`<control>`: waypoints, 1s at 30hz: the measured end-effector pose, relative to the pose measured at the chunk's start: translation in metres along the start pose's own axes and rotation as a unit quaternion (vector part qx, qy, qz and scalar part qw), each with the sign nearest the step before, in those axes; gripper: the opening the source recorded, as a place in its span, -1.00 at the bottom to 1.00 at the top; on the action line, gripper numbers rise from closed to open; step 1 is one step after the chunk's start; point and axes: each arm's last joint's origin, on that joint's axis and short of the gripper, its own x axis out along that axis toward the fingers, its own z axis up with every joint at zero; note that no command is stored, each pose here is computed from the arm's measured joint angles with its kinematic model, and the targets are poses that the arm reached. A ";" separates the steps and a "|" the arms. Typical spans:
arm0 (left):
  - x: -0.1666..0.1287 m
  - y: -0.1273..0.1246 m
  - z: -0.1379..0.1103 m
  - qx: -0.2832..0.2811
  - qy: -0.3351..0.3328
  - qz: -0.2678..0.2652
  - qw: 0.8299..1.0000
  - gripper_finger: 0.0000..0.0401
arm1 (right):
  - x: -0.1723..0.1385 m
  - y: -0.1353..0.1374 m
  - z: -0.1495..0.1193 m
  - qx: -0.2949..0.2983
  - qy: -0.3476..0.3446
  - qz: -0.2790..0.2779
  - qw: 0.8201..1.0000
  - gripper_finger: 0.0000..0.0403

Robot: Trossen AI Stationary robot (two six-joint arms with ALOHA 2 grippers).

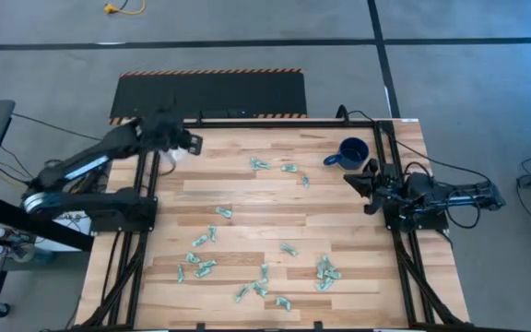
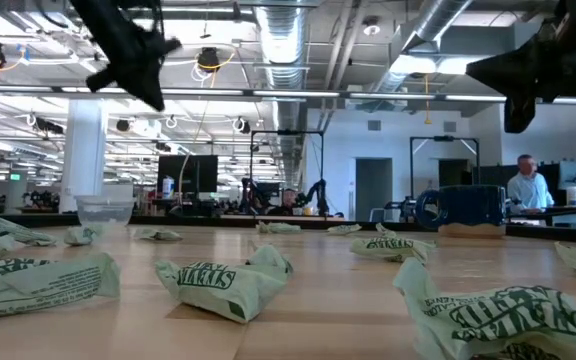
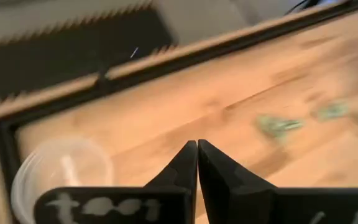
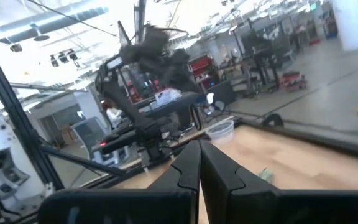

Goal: Pick and place items into bin
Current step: Prepare the transparent bin to put the stevia packets into it

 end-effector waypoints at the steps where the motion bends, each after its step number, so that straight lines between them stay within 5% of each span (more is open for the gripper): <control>1: 0.009 0.005 0.003 -0.009 0.029 0.017 0.999 -0.99 | 0.000 0.000 -0.001 0.006 0.006 0.000 1.000 -1.00; 8: 0.066 0.034 0.008 -0.042 0.161 0.105 0.980 -0.99 | -0.001 0.000 -0.007 0.027 0.035 -0.002 0.999 -1.00; 20: 0.129 0.057 -0.005 -0.030 0.267 0.186 0.945 -0.99 | -0.001 -0.001 -0.010 0.038 0.050 -0.006 0.998 -1.00; 30: 0.148 0.056 -0.015 -0.020 0.319 0.172 0.932 -0.99 | -0.001 -0.001 -0.010 0.038 0.050 -0.006 0.998 -1.00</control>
